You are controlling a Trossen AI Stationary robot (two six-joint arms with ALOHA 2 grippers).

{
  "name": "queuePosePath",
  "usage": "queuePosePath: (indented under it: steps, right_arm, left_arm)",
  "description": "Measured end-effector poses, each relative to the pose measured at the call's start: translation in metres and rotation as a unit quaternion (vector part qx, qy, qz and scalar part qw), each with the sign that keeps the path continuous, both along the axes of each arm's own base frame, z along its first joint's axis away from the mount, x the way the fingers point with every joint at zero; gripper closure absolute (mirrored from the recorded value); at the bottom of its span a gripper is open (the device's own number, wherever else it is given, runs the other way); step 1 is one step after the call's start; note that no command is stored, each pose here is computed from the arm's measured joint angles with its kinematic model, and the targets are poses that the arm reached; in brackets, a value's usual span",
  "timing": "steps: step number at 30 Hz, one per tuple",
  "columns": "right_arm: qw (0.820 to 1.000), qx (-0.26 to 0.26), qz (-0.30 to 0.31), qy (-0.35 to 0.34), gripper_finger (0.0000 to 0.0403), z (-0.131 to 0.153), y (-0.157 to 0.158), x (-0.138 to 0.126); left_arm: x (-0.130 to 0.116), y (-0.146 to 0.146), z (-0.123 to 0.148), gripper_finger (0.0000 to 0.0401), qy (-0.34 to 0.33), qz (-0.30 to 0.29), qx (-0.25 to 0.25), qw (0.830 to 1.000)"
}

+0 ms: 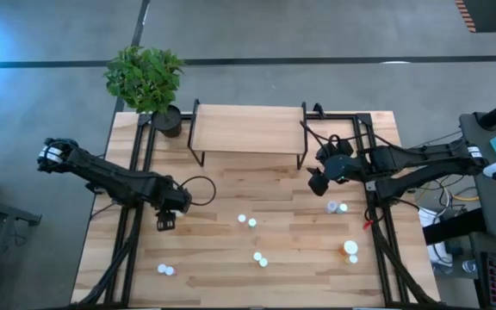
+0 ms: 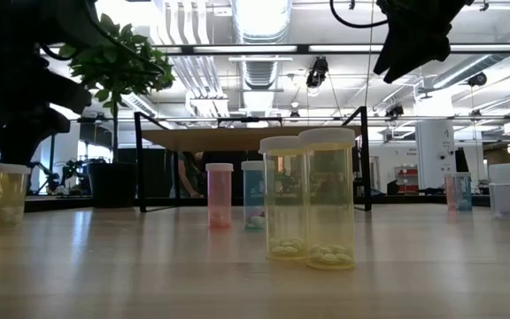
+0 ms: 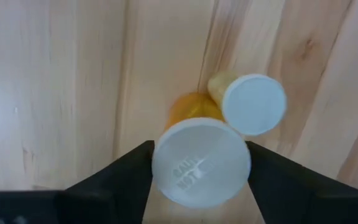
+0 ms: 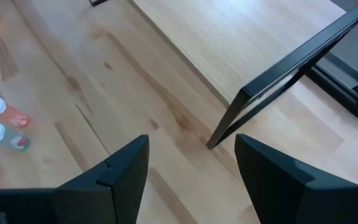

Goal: Pick and place medicine bottles onto shelf by color
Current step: Put the orange pill bottle on the shelf

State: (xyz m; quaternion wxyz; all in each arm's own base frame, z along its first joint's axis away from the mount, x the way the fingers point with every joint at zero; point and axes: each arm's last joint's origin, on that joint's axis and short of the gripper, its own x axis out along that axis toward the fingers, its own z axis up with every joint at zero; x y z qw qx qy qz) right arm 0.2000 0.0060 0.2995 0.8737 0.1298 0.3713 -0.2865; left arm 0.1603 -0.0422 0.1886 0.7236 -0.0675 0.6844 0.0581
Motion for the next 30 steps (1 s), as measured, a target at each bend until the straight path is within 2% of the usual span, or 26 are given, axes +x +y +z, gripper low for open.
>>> queuePosePath:
  steps: [6,14,19,24,30]
  right_arm:
    - [1.0,-0.001,0.001,0.0,0.0174,0.001,0.0,-0.001]
    - [1.0,0.001,-0.002,0.011,0.0184,0.0,0.0,-0.005]
    - [1.0,0.0,-0.002,0.017,0.0196,0.0,-0.001,-0.008]
    - [1.0,0.001,-0.002,0.012,0.0208,0.002,-0.001,-0.009]
    - [1.0,0.0,0.0,0.003,0.0215,0.004,-0.001,-0.011]
  left_arm:
    - [0.0,0.0,-0.001,0.0211,0.002,0.025,-0.001,1.0]
    - [0.007,-0.001,0.018,0.0195,-0.016,0.043,-0.008,0.999]
    - [0.015,-0.002,0.047,0.0201,-0.042,0.047,-0.016,0.998]
    - [0.028,0.002,0.085,0.0204,-0.099,0.065,-0.026,0.993]
    - [0.048,0.023,0.127,0.0204,-0.113,0.135,0.006,0.984]
